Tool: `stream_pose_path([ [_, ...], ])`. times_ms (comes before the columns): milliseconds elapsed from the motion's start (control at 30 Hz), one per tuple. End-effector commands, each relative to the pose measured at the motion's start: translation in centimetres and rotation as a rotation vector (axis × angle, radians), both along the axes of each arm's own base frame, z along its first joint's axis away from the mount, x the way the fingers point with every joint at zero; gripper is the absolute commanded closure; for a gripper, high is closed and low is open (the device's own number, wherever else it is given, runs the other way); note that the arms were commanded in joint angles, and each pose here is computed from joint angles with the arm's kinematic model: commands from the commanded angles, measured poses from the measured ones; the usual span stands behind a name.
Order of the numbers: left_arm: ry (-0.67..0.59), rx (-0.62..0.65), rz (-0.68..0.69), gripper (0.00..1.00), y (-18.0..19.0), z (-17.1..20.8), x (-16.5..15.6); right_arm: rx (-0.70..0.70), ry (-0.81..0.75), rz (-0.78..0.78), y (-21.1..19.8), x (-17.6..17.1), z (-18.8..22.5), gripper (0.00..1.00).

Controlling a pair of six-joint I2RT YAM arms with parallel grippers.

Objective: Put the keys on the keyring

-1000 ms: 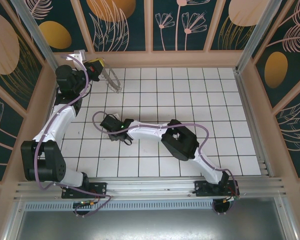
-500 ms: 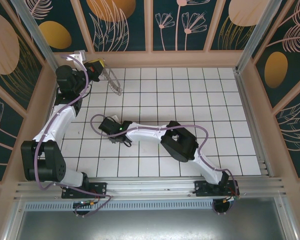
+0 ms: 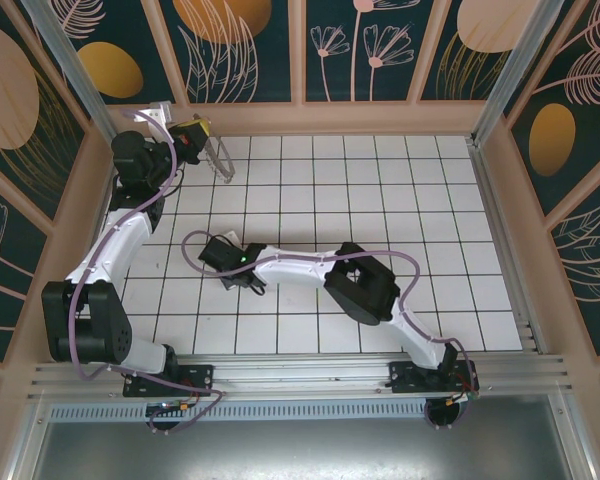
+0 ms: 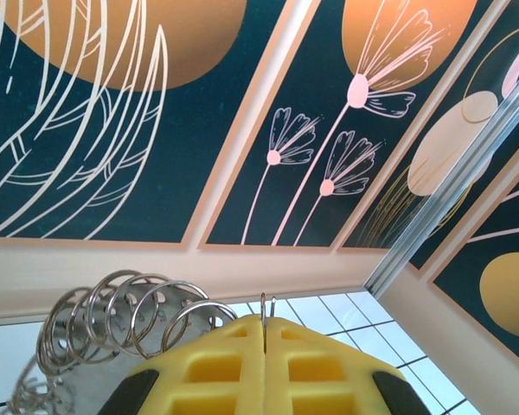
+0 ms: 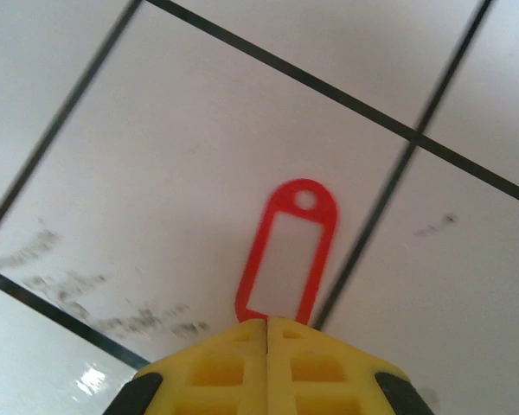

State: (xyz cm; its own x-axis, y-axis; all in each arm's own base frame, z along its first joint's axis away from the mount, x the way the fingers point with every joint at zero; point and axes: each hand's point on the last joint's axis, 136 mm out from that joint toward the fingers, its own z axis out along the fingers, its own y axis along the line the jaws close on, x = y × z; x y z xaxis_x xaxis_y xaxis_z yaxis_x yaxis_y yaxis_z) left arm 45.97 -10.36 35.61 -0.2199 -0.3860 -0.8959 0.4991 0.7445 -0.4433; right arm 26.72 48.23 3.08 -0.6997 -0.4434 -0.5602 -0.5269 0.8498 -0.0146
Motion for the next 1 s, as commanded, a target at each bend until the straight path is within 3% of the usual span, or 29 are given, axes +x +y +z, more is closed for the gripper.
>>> stream_pose_path([
  [0, -0.063, -0.005, -0.029, 1.00, -0.2, 1.9, -0.9, 0.090, -0.076, -0.037, -1.5, 1.2, 5.9, 1.00],
  [367, -0.028, -0.025, -0.118, 1.00, -1.8, 0.8, -2.8, 0.322, -0.116, -0.155, -10.2, 5.0, 12.3, 1.00],
  [733, 0.006, 0.016, -0.249, 1.00, -7.4, -2.4, -6.2, 0.772, -0.084, -0.203, -20.2, 8.6, 16.4, 1.00],
  [967, 0.005, 0.042, -0.397, 1.00, -11.0, -4.3, -8.8, 0.989, -0.128, -0.190, -24.9, 9.1, 19.3, 1.00],
])
